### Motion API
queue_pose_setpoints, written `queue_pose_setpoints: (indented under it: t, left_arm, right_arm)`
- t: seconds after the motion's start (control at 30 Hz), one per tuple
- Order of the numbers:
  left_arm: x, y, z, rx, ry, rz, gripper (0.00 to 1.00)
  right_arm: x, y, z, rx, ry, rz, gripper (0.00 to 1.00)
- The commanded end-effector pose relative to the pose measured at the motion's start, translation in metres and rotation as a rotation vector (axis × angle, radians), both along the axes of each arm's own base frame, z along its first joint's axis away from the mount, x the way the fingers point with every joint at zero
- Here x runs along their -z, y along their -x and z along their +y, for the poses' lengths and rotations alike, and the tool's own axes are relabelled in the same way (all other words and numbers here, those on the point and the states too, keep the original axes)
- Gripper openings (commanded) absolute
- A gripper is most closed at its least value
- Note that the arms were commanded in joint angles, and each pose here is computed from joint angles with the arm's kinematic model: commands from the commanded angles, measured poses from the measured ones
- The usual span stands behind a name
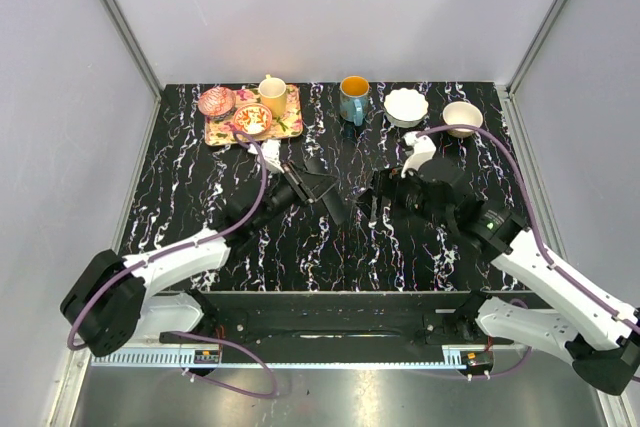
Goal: Load the batteries into the remote control
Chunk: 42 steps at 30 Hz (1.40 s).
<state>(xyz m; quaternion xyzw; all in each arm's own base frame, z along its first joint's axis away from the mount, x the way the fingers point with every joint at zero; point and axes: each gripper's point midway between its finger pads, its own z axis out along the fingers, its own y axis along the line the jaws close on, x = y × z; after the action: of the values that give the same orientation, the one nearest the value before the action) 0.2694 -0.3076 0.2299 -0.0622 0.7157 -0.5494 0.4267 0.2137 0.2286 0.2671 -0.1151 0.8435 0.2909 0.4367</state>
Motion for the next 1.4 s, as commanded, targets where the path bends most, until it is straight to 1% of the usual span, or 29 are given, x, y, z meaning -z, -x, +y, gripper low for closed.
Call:
queue_pose_setpoints:
  t: [0.0,0.03,0.07,0.1,0.13,0.17,0.2,0.37,0.4,0.43,0.5,0.57,0.63,0.67,0.87,1.0,1.03,1.13,1.37]
  left_arm:
    - [-0.070,0.009,0.016,-0.023,0.196,-0.241,0.00]
    - [-0.070,0.010,0.020,-0.025,0.202,-0.258,0.00]
    - [-0.079,0.013,0.023,-0.022,0.230,-0.294,0.00]
    - [-0.076,0.012,0.027,-0.027,0.228,-0.300,0.01]
    - [-0.077,0.014,0.028,-0.021,0.234,-0.309,0.02]
    - [-0.082,0.015,0.029,-0.018,0.247,-0.330,0.02]
    - [-0.081,0.015,0.031,-0.019,0.244,-0.339,0.00]
    - [-0.092,0.015,0.036,-0.045,0.266,-0.390,0.00]
    - [-0.090,0.015,0.038,-0.054,0.266,-0.390,0.00]
    - [-0.091,0.012,0.040,-0.077,0.271,-0.387,0.00]
    - [-0.092,0.011,0.045,-0.100,0.275,-0.384,0.00]
    - [-0.089,0.009,0.047,-0.121,0.265,-0.367,0.00]
    - [-0.083,0.006,0.049,-0.139,0.239,-0.351,0.00]
    - [-0.085,0.007,0.051,-0.145,0.238,-0.355,0.00]
    - [-0.082,0.008,0.055,-0.158,0.198,-0.351,0.00]
    - [-0.079,0.007,0.054,-0.157,0.179,-0.343,0.00]
    - [-0.078,0.004,0.057,-0.184,0.175,-0.334,0.00]
    - [-0.076,0.003,0.056,-0.184,0.168,-0.326,0.00]
    - [-0.081,0.003,0.055,-0.181,0.173,-0.332,0.00]
  right_arm:
    - [-0.016,-0.003,0.016,0.031,-0.207,-0.006,0.92]
    - [-0.004,0.001,0.019,0.033,-0.239,0.030,0.92]
    - [-0.008,0.003,0.020,0.026,-0.285,0.019,0.92]
    - [-0.018,0.001,0.023,0.025,-0.343,-0.012,0.93]
    - [-0.012,0.006,0.027,0.010,-0.376,0.024,0.93]
    - [-0.013,0.006,0.029,0.011,-0.397,0.028,0.94]
    - [-0.017,0.006,0.031,0.003,-0.422,0.018,0.94]
    - [-0.017,0.009,0.050,-0.046,-0.493,0.087,0.95]
    - [-0.022,0.009,0.053,-0.058,-0.520,0.087,0.95]
    - [-0.018,0.009,0.055,-0.053,-0.534,0.116,0.96]
    - [-0.027,0.005,0.060,-0.074,-0.600,0.110,0.97]
    - [-0.024,0.000,0.065,-0.079,-0.652,0.145,0.97]
    - [-0.017,-0.004,0.066,-0.084,-0.680,0.195,0.94]
    - [-0.019,-0.007,0.069,-0.093,-0.702,0.190,0.93]
    - [-0.012,-0.012,0.082,-0.143,-0.733,0.238,0.87]
    - [-0.020,-0.012,0.088,-0.180,-0.771,0.232,0.86]
    - [-0.022,-0.012,0.088,-0.183,-0.778,0.230,0.86]
    - [-0.025,-0.012,0.093,-0.205,-0.778,0.235,0.85]
    - [-0.016,-0.014,0.100,-0.225,-0.750,0.271,0.73]
